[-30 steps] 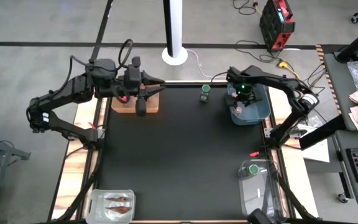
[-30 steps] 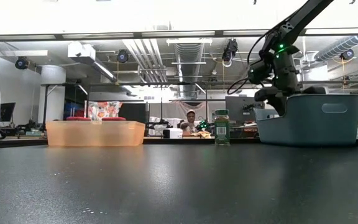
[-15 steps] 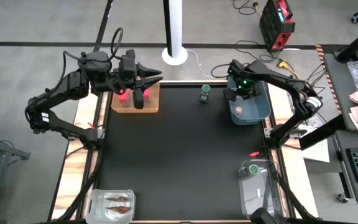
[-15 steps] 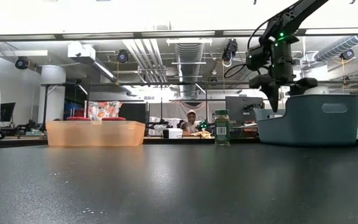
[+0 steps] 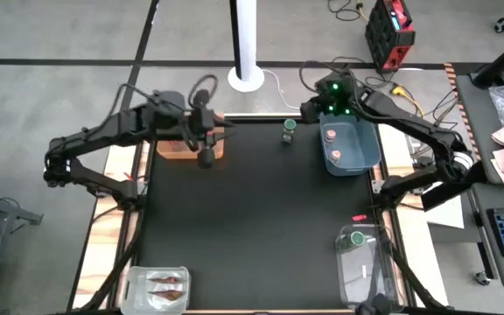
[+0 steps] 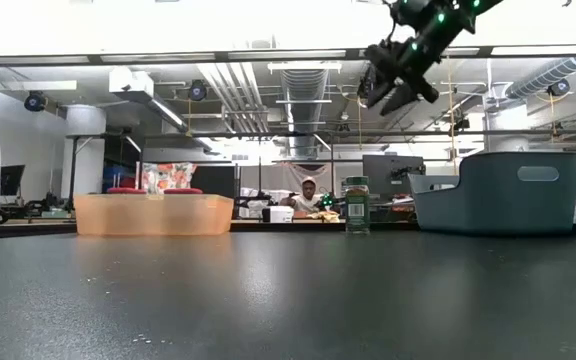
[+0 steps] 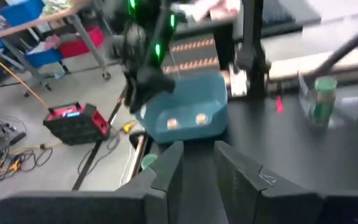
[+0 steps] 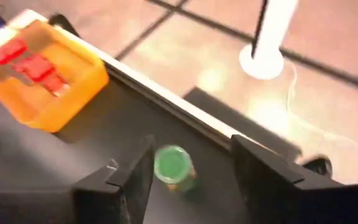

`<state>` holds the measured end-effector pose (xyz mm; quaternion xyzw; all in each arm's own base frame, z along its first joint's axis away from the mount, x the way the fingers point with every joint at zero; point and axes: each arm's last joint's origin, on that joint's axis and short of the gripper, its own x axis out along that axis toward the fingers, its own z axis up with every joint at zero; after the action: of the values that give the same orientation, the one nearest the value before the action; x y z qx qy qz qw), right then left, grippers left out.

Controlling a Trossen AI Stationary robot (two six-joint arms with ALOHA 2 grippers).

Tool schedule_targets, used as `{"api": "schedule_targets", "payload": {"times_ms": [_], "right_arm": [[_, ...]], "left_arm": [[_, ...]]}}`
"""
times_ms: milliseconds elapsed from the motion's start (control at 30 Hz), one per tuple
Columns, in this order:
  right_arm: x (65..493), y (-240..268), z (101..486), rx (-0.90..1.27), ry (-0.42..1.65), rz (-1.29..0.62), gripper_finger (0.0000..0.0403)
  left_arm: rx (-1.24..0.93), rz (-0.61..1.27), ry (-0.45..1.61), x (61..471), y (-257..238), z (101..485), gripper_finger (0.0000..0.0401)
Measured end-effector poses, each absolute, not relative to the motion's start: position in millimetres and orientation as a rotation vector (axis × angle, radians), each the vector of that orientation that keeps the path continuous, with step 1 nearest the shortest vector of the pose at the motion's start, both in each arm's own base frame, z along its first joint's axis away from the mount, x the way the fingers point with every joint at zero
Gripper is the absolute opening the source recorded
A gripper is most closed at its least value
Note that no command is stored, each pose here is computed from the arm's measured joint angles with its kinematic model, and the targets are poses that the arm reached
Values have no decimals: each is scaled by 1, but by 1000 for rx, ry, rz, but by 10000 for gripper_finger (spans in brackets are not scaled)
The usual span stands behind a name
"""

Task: Sort spices by type
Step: Put the green seasoning bottle into the transparent bin

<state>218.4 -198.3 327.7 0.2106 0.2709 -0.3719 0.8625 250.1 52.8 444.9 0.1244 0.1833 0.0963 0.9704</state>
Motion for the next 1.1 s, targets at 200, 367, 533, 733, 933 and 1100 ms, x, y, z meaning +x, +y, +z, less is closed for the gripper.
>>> {"api": "schedule_targets", "payload": {"times_ms": [200,367,533,733,933,1100], "right_arm": [[234,-169,336,384,547,-737,163],[255,-147,333,275,560,-694,133],[262,-143,326,212,595,-770,114],[260,-153,316,210,661,-795,116],[260,-171,302,248,713,-847,155],[267,-185,282,288,763,-877,203]], "left_arm": [[286,177,340,264,51,412,75],[279,182,281,277,52,383,75],[178,171,201,283,43,370,75],[122,98,216,286,21,358,75],[196,41,245,286,7,354,75],[232,12,303,285,2,341,75]]}}
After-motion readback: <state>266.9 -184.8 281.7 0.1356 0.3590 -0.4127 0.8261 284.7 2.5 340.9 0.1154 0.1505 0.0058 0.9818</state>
